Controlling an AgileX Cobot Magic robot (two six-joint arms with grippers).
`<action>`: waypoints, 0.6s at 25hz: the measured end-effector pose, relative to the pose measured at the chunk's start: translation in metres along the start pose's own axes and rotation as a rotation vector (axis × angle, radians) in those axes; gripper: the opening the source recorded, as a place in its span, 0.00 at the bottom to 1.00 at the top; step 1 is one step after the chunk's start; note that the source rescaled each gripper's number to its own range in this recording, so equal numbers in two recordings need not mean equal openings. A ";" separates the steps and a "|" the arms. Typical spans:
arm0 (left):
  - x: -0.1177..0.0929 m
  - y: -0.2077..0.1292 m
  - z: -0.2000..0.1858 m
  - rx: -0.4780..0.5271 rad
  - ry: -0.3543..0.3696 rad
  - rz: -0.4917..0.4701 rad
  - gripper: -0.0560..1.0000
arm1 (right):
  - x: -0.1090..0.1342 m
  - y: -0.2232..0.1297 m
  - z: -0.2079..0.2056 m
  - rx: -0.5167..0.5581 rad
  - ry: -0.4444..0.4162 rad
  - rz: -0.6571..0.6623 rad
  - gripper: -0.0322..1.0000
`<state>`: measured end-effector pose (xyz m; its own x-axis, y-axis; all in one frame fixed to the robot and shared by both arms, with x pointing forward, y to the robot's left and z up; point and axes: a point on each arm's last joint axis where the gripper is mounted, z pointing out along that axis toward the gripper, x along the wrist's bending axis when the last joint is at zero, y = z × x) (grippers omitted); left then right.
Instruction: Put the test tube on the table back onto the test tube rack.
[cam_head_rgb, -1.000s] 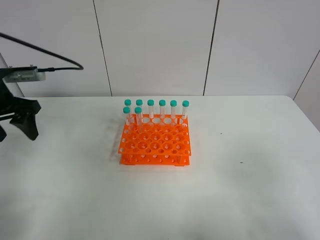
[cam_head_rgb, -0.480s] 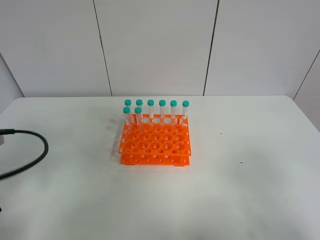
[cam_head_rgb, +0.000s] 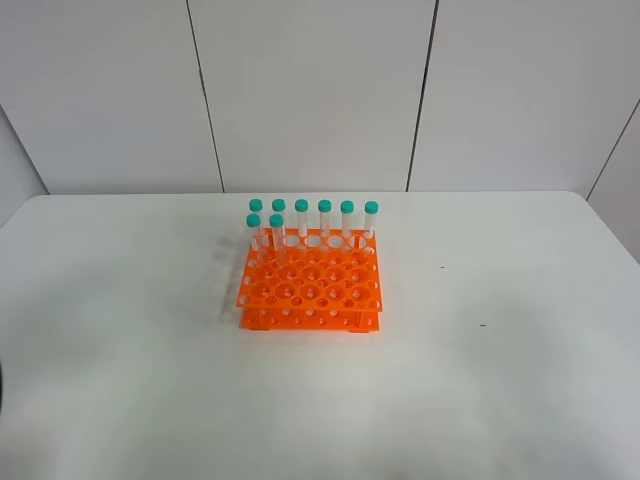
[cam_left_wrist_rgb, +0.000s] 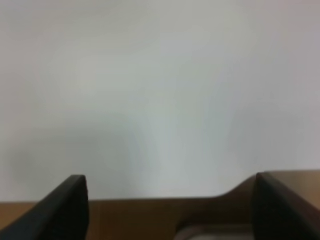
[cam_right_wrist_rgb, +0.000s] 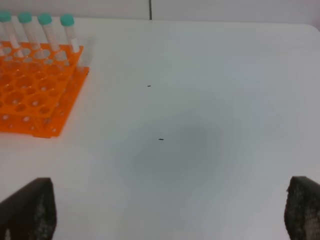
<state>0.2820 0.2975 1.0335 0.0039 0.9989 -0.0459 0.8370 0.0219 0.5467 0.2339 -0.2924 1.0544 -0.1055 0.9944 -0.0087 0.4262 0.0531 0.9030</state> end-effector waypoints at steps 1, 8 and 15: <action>0.000 -0.003 -0.002 -0.023 0.000 0.001 0.95 | 0.000 0.000 0.000 0.000 0.000 0.000 1.00; -0.001 -0.029 -0.025 -0.266 0.001 0.015 0.95 | 0.000 0.000 0.000 0.000 0.000 0.000 1.00; -0.002 -0.042 -0.033 -0.376 0.001 0.021 0.95 | 0.000 0.000 0.000 0.000 0.000 0.000 1.00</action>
<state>0.2284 0.2961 1.0384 0.0182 0.9994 -0.0301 0.5775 0.0141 0.8163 0.2339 -0.2924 1.0544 -0.1055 0.9944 -0.0087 0.4262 0.0531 0.9030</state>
